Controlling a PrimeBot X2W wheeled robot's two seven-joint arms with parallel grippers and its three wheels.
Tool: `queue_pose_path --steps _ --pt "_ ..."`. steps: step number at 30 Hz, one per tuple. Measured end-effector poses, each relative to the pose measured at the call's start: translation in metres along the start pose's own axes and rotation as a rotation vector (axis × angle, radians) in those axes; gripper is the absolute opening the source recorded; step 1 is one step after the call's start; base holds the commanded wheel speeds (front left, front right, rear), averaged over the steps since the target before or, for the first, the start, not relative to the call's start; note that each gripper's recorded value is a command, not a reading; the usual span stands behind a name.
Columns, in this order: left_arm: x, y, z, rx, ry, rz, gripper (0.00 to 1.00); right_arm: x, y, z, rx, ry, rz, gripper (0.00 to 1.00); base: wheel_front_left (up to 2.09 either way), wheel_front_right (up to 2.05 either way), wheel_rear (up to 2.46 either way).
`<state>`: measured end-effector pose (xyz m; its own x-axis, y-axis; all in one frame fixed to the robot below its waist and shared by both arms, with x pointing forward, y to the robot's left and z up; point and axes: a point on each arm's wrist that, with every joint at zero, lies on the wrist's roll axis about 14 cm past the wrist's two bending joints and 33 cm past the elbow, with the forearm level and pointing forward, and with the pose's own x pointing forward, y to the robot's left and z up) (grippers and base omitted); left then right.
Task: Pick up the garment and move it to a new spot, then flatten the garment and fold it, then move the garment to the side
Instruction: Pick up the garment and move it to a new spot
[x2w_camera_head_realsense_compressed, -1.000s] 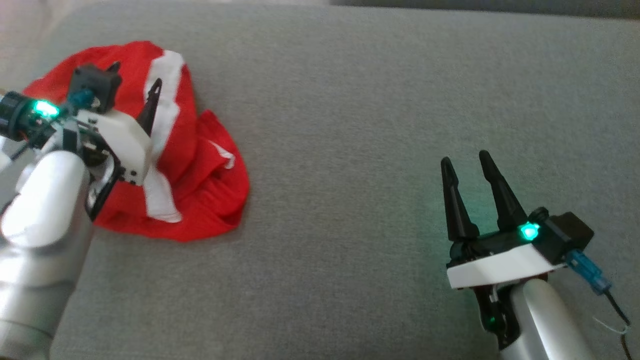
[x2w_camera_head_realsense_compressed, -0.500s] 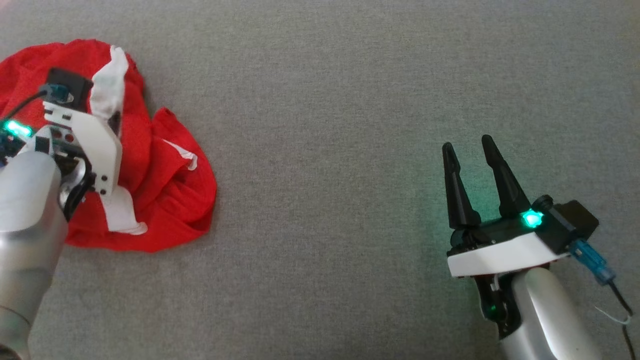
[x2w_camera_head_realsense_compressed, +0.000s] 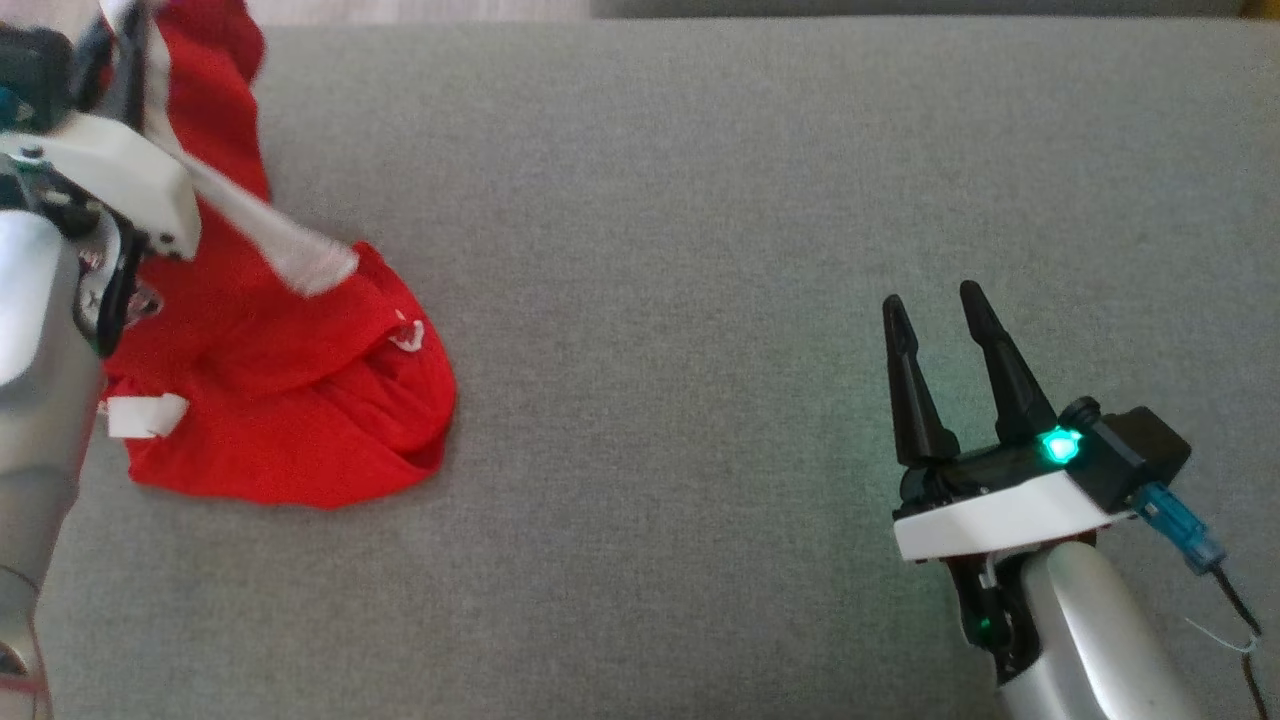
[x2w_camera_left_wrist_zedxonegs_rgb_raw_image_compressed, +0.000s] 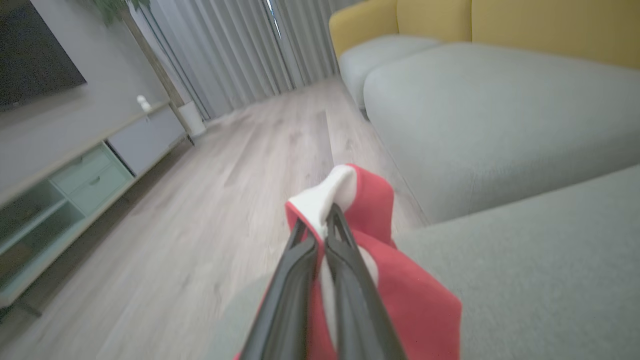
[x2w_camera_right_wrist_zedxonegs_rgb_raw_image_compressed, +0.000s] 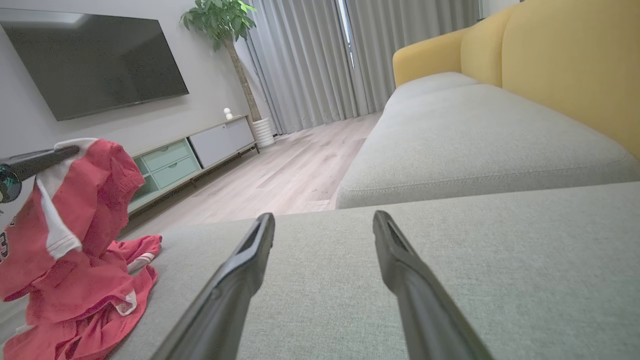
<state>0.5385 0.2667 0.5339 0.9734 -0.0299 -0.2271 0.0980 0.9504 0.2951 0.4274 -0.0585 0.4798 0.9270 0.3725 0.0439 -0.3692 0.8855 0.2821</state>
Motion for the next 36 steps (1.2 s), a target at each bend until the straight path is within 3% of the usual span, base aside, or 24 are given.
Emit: queue_pose_path --steps 2,8,12,16,23,30,35,36 --pt "-0.009 0.010 0.037 -0.009 -0.142 0.040 0.00 -0.002 0.005 0.008 -0.003 -0.017 0.009 1.00 0.00 0.00 0.00" --pt "-0.037 0.016 0.104 -0.051 -0.376 0.058 0.00 -0.015 0.013 0.011 -0.003 -0.019 0.017 1.00 0.00 0.00 0.00" --pt "-0.051 0.007 0.137 -0.083 -0.476 0.029 0.00 -0.019 0.016 0.013 0.003 -0.024 0.018 1.00 0.00 0.00 0.00" --pt "-0.055 -0.013 0.142 -0.113 -0.494 -0.024 0.00 -0.021 0.013 0.015 0.007 -0.028 0.009 1.00 0.00 0.00 0.00" --pt "-0.056 -0.081 0.151 -0.178 -0.502 -0.189 0.00 -0.029 0.001 0.022 0.016 -0.048 -0.035 1.00 0.00 0.00 0.00" --pt "-0.061 -0.183 0.175 -0.249 -0.526 -0.435 0.00 -0.042 -0.026 0.044 0.023 -0.112 -0.122 1.00 0.00 0.00 0.00" --pt "-0.064 -0.255 0.203 -0.355 -0.550 -0.589 0.00 -0.056 -0.045 0.071 0.022 -0.188 -0.186 1.00 0.00 0.00 0.00" --pt "-0.064 -0.255 0.203 -0.355 -0.550 -0.589 0.00 -0.056 -0.045 0.071 0.022 -0.188 -0.186 1.00 0.00 0.00 0.00"
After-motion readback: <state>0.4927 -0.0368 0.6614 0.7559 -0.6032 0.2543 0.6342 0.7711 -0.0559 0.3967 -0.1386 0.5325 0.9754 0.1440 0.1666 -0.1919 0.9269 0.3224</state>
